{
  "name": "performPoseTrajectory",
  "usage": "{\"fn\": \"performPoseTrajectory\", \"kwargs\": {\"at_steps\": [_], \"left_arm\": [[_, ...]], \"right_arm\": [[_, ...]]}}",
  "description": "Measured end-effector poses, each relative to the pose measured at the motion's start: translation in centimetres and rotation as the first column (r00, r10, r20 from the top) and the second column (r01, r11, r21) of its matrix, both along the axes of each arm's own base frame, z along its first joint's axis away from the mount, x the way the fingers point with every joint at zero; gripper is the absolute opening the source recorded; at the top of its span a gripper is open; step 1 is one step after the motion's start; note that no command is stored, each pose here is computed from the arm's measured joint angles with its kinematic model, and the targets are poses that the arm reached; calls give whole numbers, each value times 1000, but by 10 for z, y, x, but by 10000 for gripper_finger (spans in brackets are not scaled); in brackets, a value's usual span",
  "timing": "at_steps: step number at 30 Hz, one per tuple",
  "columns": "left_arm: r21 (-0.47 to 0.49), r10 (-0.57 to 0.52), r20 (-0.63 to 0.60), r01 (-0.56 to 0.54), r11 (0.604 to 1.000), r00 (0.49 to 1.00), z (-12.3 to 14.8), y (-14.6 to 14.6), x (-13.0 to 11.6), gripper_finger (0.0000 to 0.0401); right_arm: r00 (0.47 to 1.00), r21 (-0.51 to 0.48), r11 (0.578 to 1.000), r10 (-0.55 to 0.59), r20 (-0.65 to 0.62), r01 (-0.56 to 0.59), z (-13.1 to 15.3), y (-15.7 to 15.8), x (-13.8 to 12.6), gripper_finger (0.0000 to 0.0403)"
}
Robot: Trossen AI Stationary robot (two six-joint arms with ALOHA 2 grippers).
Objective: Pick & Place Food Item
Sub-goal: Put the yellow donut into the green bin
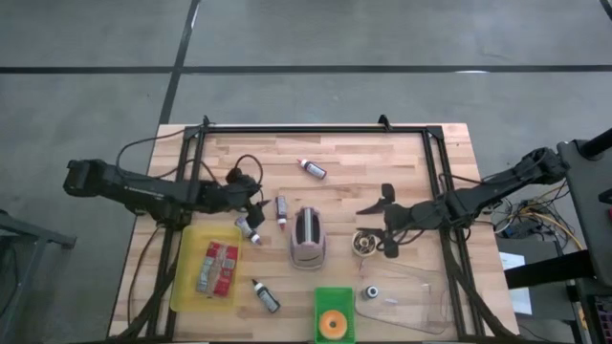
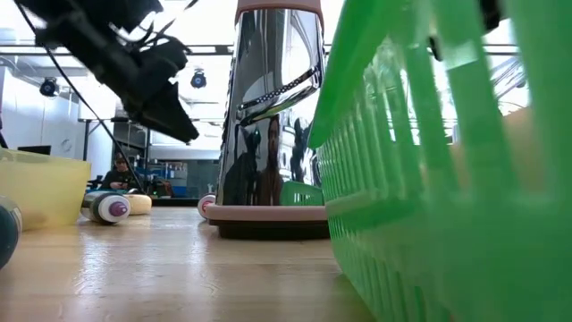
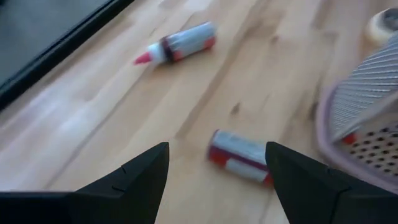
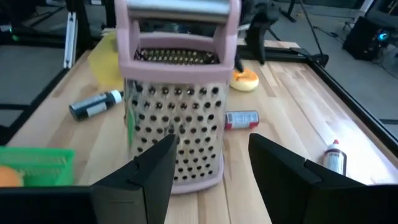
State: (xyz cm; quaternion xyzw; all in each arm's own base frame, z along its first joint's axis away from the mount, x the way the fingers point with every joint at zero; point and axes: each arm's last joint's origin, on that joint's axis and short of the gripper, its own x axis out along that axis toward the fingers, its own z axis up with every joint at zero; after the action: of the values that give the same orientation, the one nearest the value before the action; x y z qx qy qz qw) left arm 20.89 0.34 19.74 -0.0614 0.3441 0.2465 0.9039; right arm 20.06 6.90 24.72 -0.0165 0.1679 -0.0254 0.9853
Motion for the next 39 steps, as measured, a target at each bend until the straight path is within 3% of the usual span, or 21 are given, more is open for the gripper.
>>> {"fn": "performPoseTrajectory", "kwargs": {"at_steps": [6,10,18,23,39], "left_arm": [[5,110,-175,-111,994,978,32,3,-6,272],[-27,147,-246,-158,987,958,36,8,-12,272],[-178,159,-354,-233,956,922,22,28,-20,272],[-190,201,-432,-306,933,879,11,45,-24,272],[-167,192,-643,-381,910,742,-32,73,-17,272]], "right_arm": [[1000,-36,999,10,-15,-11,-10,1,2,199],[1000,-54,998,17,-18,-18,-13,2,4,199],[999,-77,996,31,-15,-32,-13,3,5,199],[999,-84,996,41,-12,-42,-13,4,5,199],[998,-84,995,55,-14,-56,-13,6,4,199]]}}
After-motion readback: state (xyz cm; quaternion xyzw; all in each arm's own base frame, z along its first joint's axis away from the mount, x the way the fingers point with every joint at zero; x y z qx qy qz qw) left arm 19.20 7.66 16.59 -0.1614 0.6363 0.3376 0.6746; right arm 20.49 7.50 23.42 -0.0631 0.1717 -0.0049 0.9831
